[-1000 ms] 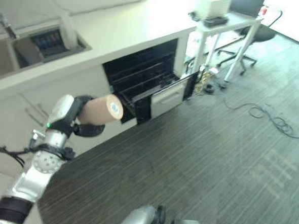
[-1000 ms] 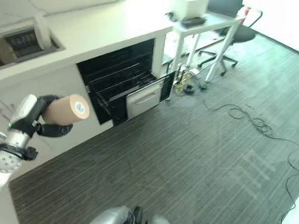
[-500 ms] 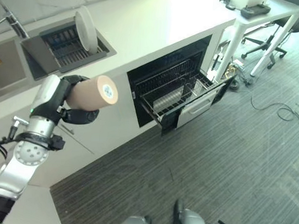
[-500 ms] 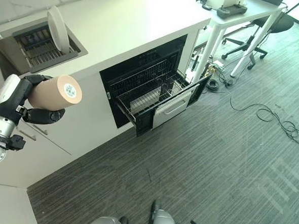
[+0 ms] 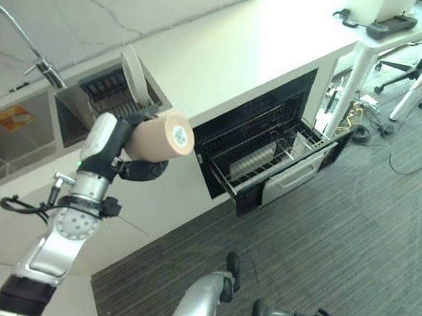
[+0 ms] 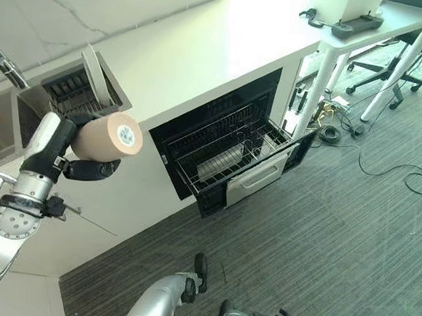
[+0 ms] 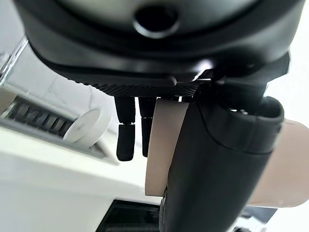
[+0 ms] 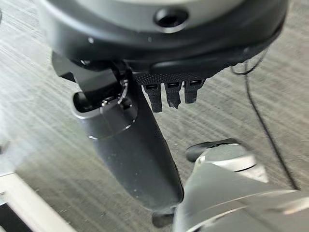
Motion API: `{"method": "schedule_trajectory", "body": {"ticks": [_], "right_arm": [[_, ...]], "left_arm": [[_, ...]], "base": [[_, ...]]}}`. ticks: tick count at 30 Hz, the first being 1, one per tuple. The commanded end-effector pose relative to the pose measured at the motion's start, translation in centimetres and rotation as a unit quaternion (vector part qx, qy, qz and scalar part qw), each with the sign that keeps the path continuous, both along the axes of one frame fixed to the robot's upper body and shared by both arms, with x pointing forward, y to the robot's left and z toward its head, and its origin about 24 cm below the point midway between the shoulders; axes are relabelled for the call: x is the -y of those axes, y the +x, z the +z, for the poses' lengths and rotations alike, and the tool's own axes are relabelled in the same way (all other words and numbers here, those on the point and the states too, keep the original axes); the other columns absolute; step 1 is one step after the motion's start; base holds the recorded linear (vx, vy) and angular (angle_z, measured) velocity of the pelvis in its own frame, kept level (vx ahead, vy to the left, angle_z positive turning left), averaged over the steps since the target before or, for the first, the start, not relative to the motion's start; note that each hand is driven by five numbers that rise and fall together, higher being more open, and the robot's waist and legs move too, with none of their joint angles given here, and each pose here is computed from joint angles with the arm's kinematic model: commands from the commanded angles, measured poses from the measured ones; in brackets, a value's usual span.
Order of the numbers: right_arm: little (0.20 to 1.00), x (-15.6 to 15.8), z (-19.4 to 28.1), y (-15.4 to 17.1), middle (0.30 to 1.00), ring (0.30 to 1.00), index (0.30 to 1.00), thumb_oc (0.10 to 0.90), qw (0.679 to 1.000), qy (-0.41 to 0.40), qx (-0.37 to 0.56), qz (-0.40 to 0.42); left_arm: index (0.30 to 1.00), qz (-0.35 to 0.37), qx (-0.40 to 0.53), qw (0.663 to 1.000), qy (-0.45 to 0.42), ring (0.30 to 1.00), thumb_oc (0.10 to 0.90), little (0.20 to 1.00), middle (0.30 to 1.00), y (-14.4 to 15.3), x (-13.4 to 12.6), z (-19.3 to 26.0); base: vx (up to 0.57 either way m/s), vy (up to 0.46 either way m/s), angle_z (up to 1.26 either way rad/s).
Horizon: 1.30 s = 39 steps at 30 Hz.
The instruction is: Place the dishes in the dishwasher.
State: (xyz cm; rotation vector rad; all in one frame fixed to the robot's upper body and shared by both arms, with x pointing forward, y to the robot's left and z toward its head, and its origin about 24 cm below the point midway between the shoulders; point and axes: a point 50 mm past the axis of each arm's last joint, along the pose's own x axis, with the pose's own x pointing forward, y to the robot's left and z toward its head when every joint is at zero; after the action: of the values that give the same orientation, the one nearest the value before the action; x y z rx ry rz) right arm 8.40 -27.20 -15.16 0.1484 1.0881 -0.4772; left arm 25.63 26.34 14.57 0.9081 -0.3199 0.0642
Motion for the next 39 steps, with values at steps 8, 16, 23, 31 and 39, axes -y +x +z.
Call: {"method": "schedule_trajectory", "body": {"ticks": [8,16,23,31,39], "right_arm": [[0.9,-0.9,0.9,2.9,0.9,0.9,0.9,0.8,0.996,-0.01,0.09,0.027],[0.9,-0.6,2.9,7.0,0.9,0.9,0.9,0.8,0.983,0.009,0.18,0.026],[0.9,-2.1,2.5,7.4,0.9,0.9,0.9,0.8,0.983,0.03,0.168,0.064],[0.9,-0.4,2.6,6.2,0.9,0.9,0.9,0.8,0.985,-0.008,0.173,0.023],[0.9,-1.4,2.3,5.8,0.9,0.9,0.9,0.8,0.985,-0.001,0.164,0.048]], "left_arm": [[0.3,0.017,0.2,0.979,0.026,0.3,0.4,0.3,0.3,-0.6,-1.9,9.6],[0.3,-0.001,0.206,0.976,0.073,0.3,0.4,0.3,0.3,-0.8,-2.7,15.2],[0.3,0.01,0.18,0.982,0.065,0.3,0.4,0.3,0.3,-1.9,-3.2,16.1],[0.3,-0.044,0.203,0.977,0.048,0.3,0.4,0.3,0.3,-1.7,-1.6,13.6],[0.3,-0.048,0.194,0.979,0.049,0.3,0.4,0.3,0.3,-1.8,-1.2,12.0]], "base": [[0.16,0.001,0.1],[0.29,-0.444,1.19],[0.06,-0.568,0.99],[-0.16,-0.369,0.81],[0.0,-0.007,-0.07]]}}
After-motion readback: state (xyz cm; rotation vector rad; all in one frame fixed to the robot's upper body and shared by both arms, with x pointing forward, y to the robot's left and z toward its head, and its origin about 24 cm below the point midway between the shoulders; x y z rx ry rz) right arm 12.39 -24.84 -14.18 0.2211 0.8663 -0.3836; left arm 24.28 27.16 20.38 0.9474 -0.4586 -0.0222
